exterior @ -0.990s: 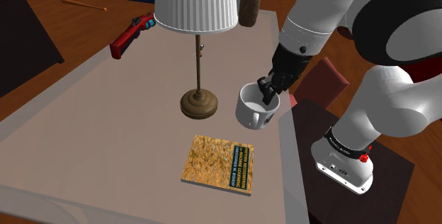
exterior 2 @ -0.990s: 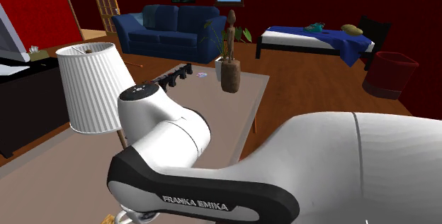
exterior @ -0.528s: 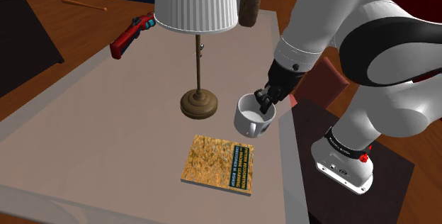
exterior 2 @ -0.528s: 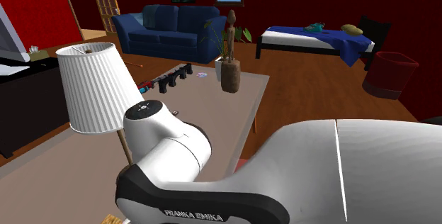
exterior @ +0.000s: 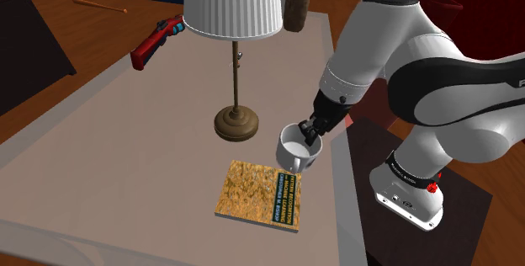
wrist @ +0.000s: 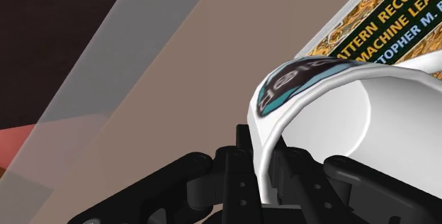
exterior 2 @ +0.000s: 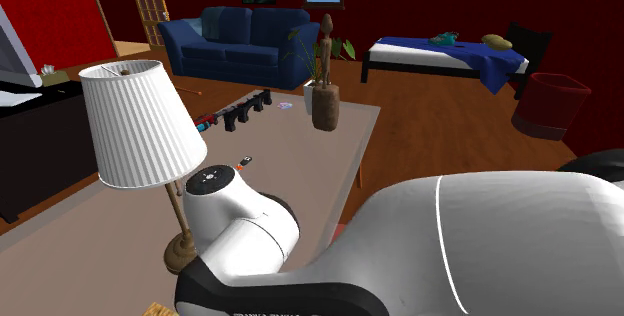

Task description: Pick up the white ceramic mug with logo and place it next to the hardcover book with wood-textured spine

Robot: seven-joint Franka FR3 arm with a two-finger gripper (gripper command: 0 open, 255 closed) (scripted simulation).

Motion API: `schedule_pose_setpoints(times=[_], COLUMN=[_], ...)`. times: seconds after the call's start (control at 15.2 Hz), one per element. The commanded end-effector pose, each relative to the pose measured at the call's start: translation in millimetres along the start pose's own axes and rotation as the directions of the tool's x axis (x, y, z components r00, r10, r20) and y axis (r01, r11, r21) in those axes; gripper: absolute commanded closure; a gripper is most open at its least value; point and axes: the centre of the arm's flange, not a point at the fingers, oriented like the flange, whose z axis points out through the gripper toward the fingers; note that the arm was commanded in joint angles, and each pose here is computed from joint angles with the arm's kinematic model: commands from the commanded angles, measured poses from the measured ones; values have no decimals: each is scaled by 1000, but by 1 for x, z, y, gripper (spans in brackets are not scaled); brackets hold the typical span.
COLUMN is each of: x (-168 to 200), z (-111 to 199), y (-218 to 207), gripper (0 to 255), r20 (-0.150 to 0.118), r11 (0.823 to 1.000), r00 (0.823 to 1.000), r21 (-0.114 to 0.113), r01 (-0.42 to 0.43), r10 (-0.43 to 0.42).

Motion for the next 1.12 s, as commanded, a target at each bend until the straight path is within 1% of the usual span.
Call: schedule_pose_setpoints(times=[0.0, 0.33, 0.79, 0.86, 1.06], x=[-1, -4, -4, -4, -4], z=[10, 35, 35, 35, 35], y=[0, 2, 2, 1, 2], gripper=[255, 255, 255, 0, 0], r20=[-1, -1, -1, -1, -1], r11=[1000, 1000, 1000, 1000, 1000], r00=[1000, 1000, 1000, 1000, 1000], r21=[1, 1, 1, 1, 1], r01=[0, 0, 0, 0, 0], r10=[0, 0, 0, 0, 0])
